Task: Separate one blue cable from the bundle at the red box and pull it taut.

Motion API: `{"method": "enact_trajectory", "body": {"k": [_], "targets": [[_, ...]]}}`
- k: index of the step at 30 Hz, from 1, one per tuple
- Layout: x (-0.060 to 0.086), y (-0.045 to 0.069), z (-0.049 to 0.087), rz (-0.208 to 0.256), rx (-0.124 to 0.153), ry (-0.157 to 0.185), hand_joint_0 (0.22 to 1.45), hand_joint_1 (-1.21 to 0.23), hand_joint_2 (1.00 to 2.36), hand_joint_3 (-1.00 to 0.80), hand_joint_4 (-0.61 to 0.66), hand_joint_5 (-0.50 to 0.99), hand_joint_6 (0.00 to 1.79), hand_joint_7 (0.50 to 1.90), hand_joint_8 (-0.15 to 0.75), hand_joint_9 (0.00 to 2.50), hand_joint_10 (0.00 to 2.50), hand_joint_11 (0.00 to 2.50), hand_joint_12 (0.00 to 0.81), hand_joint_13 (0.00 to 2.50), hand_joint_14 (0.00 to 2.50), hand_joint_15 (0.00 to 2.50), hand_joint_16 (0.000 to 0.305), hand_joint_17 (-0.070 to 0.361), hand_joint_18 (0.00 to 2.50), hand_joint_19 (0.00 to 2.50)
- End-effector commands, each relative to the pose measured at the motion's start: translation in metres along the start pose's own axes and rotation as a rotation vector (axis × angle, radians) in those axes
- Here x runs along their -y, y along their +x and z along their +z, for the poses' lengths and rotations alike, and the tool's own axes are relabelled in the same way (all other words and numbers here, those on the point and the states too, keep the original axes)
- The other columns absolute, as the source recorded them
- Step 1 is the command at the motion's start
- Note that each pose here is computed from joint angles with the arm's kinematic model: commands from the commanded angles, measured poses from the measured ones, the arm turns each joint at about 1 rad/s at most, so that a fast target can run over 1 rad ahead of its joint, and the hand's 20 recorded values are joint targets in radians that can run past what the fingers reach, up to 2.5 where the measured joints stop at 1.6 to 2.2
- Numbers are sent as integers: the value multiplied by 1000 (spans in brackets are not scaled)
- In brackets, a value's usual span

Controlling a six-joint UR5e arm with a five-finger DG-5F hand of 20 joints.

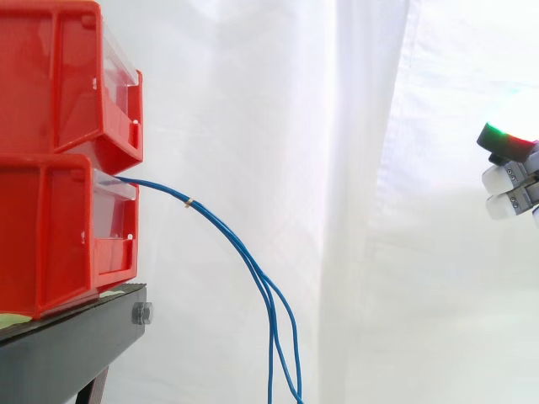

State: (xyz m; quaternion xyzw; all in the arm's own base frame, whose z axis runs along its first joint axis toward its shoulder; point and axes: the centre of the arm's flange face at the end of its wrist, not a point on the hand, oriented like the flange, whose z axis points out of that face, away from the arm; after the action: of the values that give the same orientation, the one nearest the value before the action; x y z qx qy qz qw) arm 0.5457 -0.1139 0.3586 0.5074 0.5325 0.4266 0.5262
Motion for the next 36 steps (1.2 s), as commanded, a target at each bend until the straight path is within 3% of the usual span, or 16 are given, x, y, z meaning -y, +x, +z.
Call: {"method": "enact_trajectory", "body": {"k": [1,14,18,20,22,23,27,32,36], "targets": [[1,0,0,0,0,1,570,-579,1000,-488,226,-241,502,761,318,239,6,274,363,40,4,142,55,124,71,405],[0,0,-1,1,1,6,574,-598,1001,-487,233,-239,502,745,328,269,6,248,379,159,4,152,56,125,246,406],[3,-5,-1,-28,52,20,575,-596,1000,-490,230,-242,502,743,328,267,5,250,380,167,4,147,56,125,250,409],[3,-9,1,-60,95,17,574,-596,1001,-486,229,-242,502,743,328,267,6,250,380,168,4,151,56,125,253,408],[2,-8,2,-64,103,6,575,-595,1000,-491,228,-242,502,745,328,263,7,244,380,168,4,148,56,125,259,407],[11,-6,11,-66,118,-1,575,-595,1000,-490,229,-242,502,743,328,261,6,252,380,168,4,150,56,125,258,407],[21,-2,28,-70,130,-34,574,-594,1001,-490,230,-242,502,743,327,254,5,246,382,169,4,150,55,125,262,406],[16,1,42,-79,127,-45,576,-593,1001,-489,228,-243,502,743,327,254,5,242,382,174,4,156,55,124,266,415],[14,4,52,-124,125,-47,576,-592,1001,-486,229,-243,502,747,328,254,5,241,383,176,5,156,55,124,269,417]]}}
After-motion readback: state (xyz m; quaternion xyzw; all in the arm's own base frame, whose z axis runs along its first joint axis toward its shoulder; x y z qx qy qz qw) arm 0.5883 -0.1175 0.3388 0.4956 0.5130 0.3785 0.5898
